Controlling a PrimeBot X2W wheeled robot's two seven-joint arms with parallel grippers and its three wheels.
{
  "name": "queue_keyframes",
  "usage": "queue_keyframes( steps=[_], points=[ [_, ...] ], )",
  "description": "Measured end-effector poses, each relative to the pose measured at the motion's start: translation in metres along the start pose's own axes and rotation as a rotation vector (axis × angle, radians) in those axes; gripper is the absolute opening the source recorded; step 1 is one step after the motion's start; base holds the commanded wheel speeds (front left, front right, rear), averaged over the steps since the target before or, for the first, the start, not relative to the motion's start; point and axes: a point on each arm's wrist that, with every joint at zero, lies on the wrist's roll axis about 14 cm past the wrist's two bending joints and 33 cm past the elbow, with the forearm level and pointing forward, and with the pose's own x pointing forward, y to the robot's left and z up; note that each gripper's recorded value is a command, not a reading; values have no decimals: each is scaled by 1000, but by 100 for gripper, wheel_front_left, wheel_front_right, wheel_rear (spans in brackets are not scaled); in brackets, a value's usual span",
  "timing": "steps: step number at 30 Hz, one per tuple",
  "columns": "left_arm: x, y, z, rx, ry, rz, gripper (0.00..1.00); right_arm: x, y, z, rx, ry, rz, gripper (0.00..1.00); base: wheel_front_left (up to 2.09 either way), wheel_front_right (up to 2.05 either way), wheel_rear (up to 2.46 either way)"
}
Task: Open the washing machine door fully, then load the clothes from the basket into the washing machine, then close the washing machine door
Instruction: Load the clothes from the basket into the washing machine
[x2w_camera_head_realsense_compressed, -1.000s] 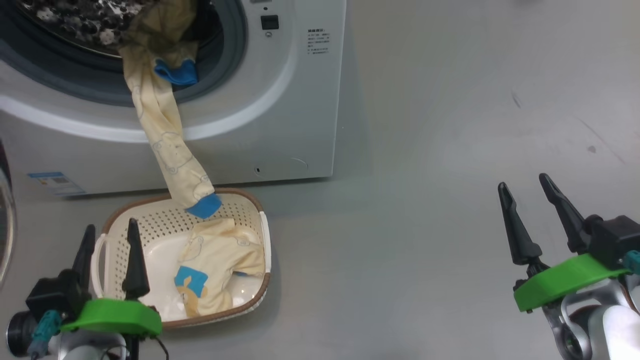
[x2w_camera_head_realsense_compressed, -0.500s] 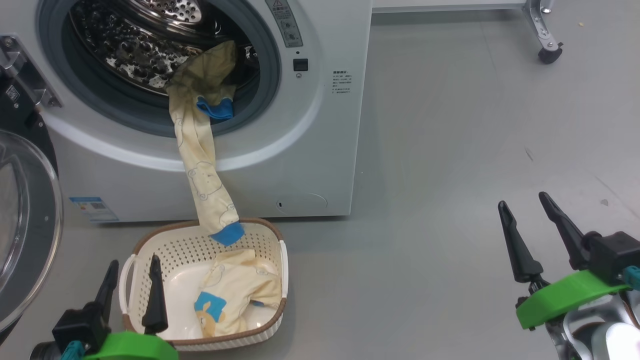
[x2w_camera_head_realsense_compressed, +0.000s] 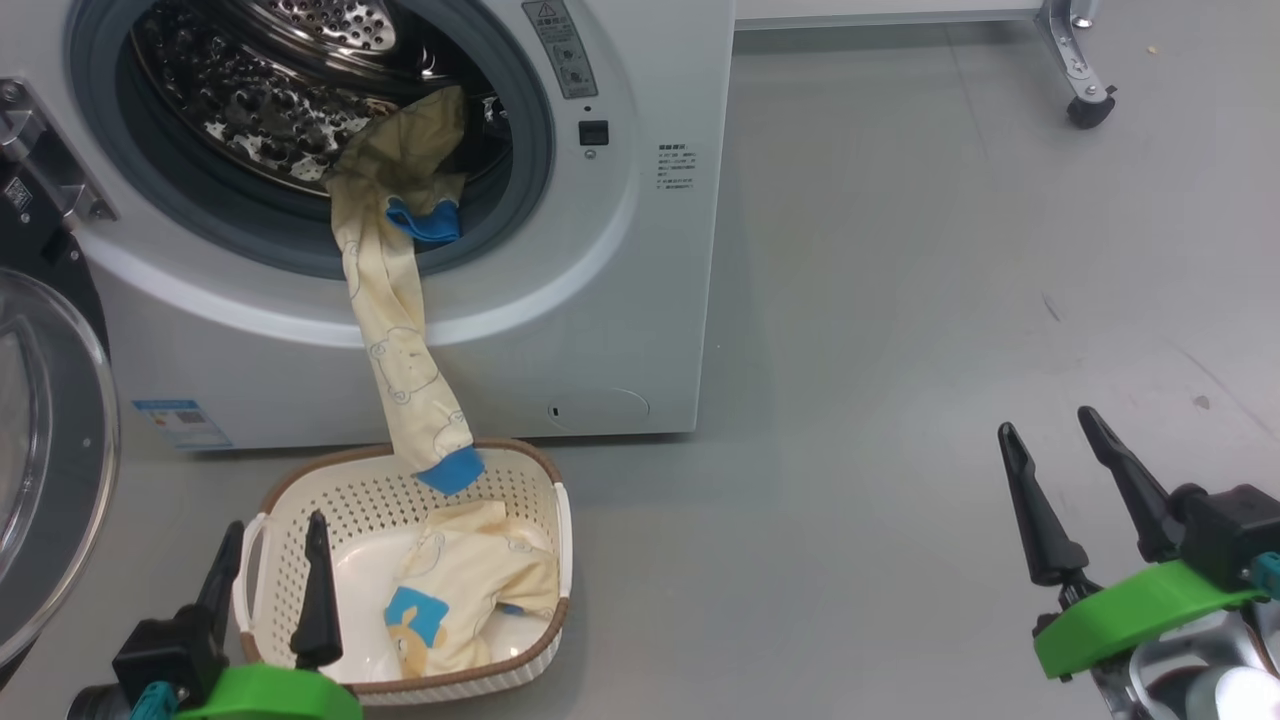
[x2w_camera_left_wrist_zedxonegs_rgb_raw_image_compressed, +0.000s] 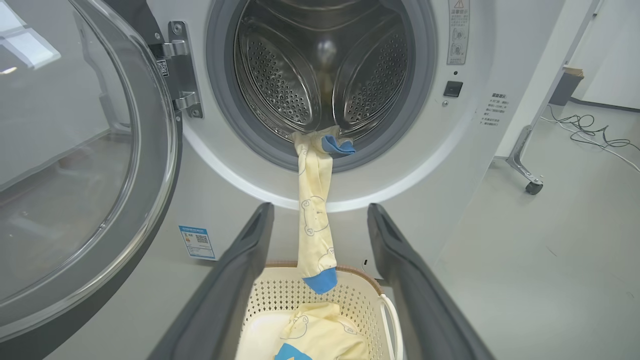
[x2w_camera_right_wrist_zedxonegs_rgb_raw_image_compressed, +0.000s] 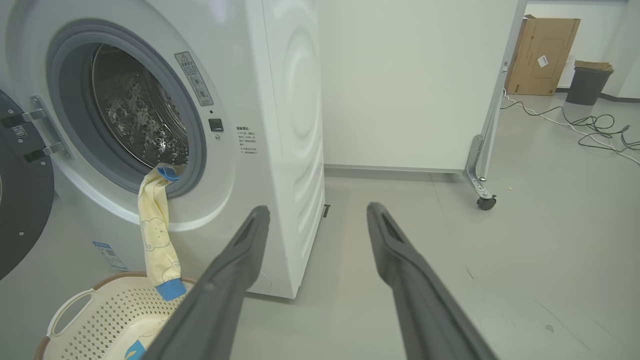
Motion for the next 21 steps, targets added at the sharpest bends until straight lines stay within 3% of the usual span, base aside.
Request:
queue_keyframes(
  steps=[21],
  points=[
    [2,1,-20,-9,69,2,100,2,-1,-8,0,26,-4,100,0,0,0]
  ],
)
